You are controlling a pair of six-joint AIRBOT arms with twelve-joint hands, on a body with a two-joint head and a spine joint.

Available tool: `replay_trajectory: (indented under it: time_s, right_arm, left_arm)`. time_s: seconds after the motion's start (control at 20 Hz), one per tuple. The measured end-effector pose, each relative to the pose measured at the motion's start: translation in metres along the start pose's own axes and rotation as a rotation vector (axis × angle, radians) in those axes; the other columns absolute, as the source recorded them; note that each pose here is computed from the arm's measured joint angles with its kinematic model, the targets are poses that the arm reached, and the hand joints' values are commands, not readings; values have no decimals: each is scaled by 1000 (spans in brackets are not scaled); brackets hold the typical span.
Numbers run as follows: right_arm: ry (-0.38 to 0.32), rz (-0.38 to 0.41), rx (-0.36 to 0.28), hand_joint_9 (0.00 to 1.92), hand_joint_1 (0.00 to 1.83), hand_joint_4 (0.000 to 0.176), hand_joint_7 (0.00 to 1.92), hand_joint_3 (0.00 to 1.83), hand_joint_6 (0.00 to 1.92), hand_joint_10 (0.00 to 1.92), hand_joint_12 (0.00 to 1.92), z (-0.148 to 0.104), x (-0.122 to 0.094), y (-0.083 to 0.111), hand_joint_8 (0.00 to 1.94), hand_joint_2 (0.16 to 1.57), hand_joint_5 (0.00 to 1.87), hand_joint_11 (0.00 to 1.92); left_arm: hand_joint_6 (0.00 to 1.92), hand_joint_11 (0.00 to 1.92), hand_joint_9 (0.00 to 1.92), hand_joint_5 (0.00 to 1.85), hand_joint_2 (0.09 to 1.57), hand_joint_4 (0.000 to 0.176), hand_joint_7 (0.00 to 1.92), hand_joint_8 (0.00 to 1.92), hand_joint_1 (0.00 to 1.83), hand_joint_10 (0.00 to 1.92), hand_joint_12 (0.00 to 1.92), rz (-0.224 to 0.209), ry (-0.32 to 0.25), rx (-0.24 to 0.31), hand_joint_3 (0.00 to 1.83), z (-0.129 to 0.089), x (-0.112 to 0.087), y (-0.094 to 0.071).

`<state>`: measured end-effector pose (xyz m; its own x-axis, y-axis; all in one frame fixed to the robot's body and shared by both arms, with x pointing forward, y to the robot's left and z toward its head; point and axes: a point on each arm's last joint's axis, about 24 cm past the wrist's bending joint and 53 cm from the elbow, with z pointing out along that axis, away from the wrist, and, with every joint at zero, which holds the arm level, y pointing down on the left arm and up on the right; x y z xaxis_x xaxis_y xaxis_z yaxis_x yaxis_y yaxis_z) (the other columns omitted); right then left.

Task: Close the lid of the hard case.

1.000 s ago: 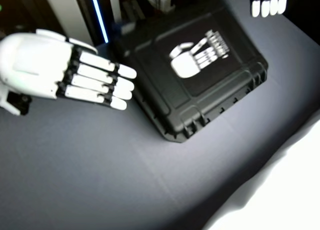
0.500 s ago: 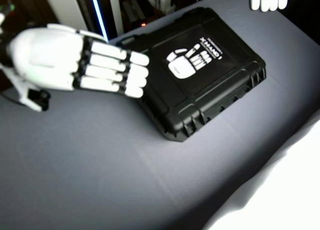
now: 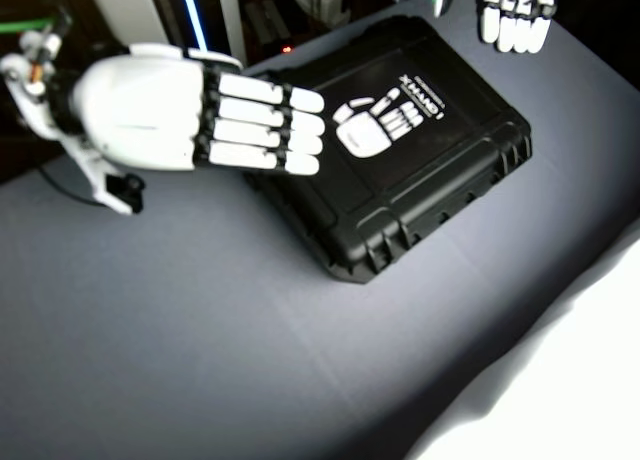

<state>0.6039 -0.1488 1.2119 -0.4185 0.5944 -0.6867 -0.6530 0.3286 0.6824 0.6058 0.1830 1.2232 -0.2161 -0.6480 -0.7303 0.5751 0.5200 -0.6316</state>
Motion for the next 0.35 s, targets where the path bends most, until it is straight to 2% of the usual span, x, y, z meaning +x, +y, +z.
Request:
replay_trajectory:
  time_s: [0.05,0.1,0.15,0.2,0.25,0.3,0.35]
  right_arm:
    - [-41,19,-8,119,95,0,166,5,7,14,27,1,-7,1,14,1269,173,126]
    - [-58,25,-15,148,159,0,202,7,15,19,34,2,-9,2,19,1285,210,139]
    - [-84,31,-34,145,203,24,207,0,20,12,33,2,-13,6,14,1255,240,134]
    - [-113,49,-49,133,217,35,201,0,15,5,23,2,-14,8,9,1251,237,111]
    - [-151,73,-58,125,211,28,199,0,9,1,15,-2,-16,8,6,1259,233,91]
    - [-157,76,-57,125,198,23,198,3,2,0,15,-3,-17,8,3,1273,220,91]
    - [-163,80,-54,120,198,30,195,7,0,0,12,-4,-17,6,2,1283,211,83]
  left_arm:
    - [3,0,135,165,1559,0,173,3,283,0,281,-9,-27,-2,9,-2,-5,2]
    - [3,0,131,170,1544,0,177,3,277,0,260,-8,-40,0,2,-2,-8,3]
    - [4,0,126,178,1523,0,179,2,249,0,218,-16,-76,7,0,-2,-17,1]
    - [1,0,88,173,1519,0,160,4,237,8,90,-21,-98,18,0,-3,-21,-1]
    - [0,0,47,153,1508,0,139,0,234,2,17,-42,-130,41,0,-3,-23,-6]
    - [0,0,34,146,1508,0,127,0,219,0,3,-46,-131,45,0,-4,-22,-6]
    - [2,0,22,151,1513,0,112,3,286,2,0,-52,-131,50,0,-5,-20,-7]
